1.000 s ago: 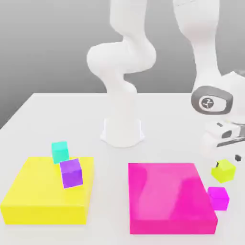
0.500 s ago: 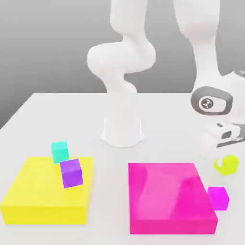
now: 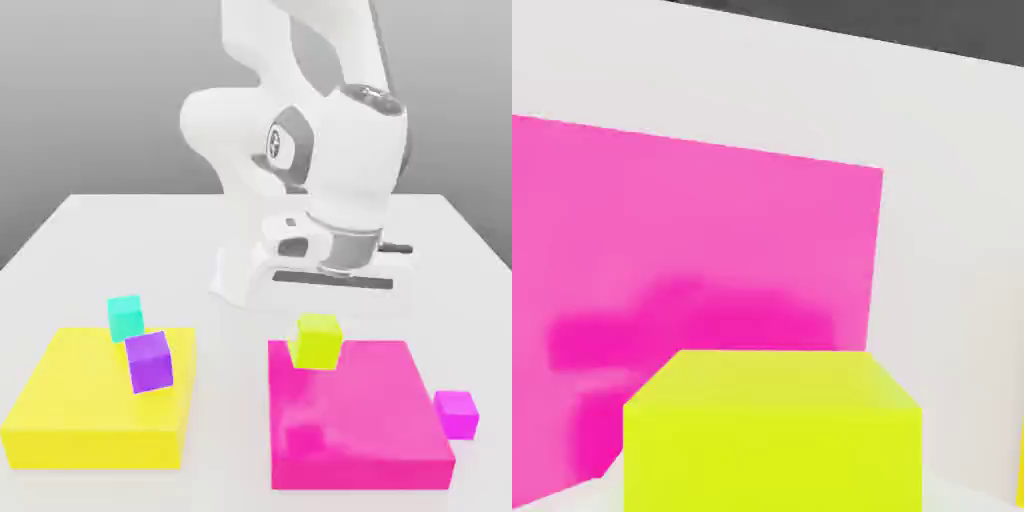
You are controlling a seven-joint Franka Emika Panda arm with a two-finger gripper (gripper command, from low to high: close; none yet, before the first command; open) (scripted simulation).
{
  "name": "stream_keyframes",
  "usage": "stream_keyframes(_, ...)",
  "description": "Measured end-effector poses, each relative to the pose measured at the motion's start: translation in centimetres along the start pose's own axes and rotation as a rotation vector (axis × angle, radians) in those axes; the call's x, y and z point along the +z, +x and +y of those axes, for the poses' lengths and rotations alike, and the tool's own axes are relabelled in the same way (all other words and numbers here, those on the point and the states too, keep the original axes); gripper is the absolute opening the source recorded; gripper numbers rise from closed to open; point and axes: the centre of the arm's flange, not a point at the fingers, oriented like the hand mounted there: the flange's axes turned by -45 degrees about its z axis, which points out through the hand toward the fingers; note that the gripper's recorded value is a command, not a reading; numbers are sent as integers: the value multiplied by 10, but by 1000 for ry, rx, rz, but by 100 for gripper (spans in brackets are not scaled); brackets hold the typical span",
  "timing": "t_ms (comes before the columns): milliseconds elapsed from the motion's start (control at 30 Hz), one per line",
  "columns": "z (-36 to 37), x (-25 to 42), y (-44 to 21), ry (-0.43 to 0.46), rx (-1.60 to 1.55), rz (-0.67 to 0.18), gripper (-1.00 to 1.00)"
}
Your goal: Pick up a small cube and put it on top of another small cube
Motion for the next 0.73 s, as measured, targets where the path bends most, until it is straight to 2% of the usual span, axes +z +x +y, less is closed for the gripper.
stream_keyframes(167,105,-8,-35,27,108,-32,-100)
stream_keyframes(367,195,-10,-109,118,216,-43,-100)
stream_keyframes(467,211,3,-132,153,241,-35,-100)
stream_keyframes(633,206,49,-136,156,245,-35,-100)
stream_keyframes(667,205,54,-137,155,245,-35,100)
stream_keyframes(733,205,54,-137,155,245,-35,100)
